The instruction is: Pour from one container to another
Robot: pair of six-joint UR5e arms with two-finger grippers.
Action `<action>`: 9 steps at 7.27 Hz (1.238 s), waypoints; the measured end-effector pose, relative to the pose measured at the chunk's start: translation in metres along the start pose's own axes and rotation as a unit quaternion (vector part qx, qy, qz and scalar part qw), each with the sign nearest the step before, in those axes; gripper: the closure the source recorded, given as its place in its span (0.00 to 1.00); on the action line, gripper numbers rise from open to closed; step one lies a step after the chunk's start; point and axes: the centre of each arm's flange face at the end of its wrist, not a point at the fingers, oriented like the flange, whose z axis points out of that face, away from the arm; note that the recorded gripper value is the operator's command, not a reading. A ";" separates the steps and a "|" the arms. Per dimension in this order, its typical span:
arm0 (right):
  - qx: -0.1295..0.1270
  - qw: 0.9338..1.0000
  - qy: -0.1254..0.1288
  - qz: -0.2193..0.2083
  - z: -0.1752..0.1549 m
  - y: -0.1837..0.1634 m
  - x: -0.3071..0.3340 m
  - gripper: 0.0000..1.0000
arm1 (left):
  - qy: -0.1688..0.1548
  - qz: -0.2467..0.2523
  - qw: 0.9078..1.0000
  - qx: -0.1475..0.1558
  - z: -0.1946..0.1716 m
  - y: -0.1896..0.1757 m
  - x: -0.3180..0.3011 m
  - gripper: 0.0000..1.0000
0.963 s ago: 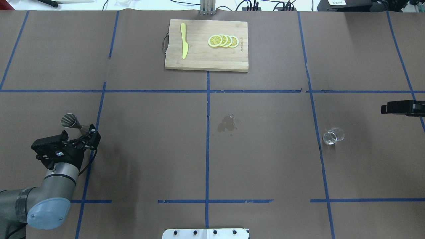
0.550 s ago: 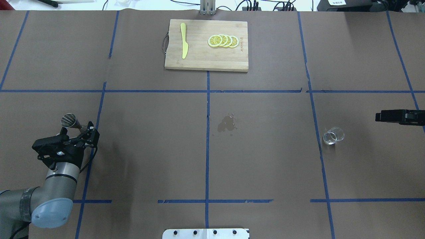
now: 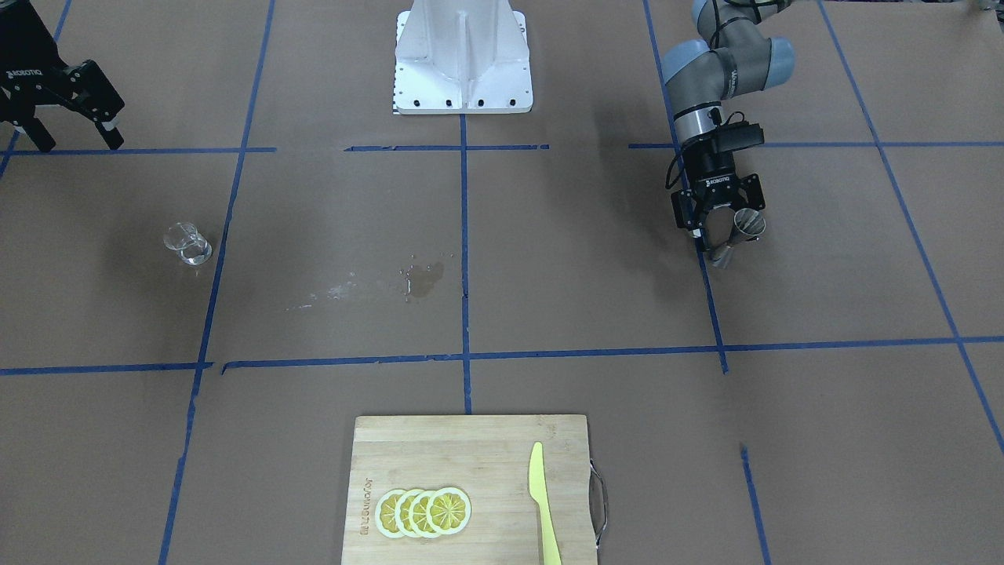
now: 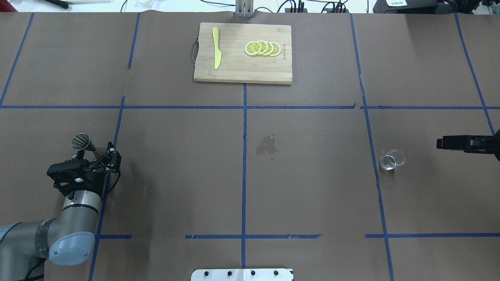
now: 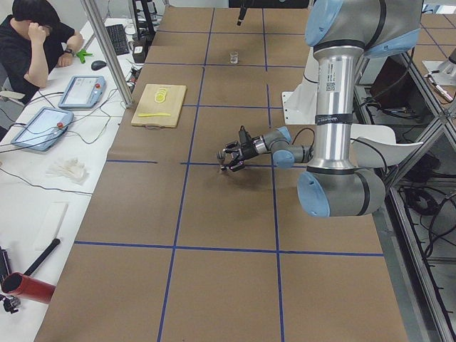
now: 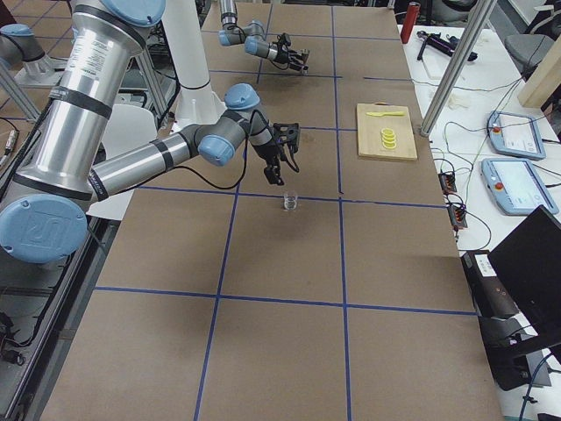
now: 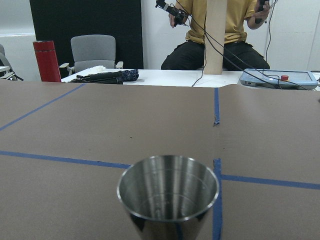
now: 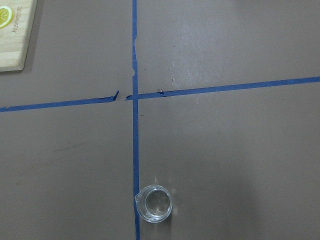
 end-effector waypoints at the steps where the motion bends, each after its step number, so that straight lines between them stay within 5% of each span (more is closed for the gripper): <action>1: -0.001 1.000 0.000 -0.001 0.001 0.001 -0.001 0.00 | -0.001 0.000 1.000 0.001 0.001 0.000 -0.001 0.28; 4: -0.005 1.000 -0.001 -0.004 0.002 0.003 -0.003 0.00 | -0.006 0.002 1.000 0.005 0.006 -0.003 -0.004 0.35; 5: -0.006 1.000 -0.002 -0.004 0.003 0.004 -0.004 0.00 | -0.006 0.002 1.000 0.005 0.006 -0.004 -0.005 0.50; 7: -0.009 1.000 -0.003 -0.007 0.004 0.006 -0.005 0.00 | -0.006 0.002 1.000 0.006 0.007 -0.003 -0.004 0.98; 9: -0.010 1.000 -0.002 -0.012 0.006 0.009 -0.008 0.00 | -0.006 -0.004 1.000 0.007 0.008 -0.007 -0.003 1.00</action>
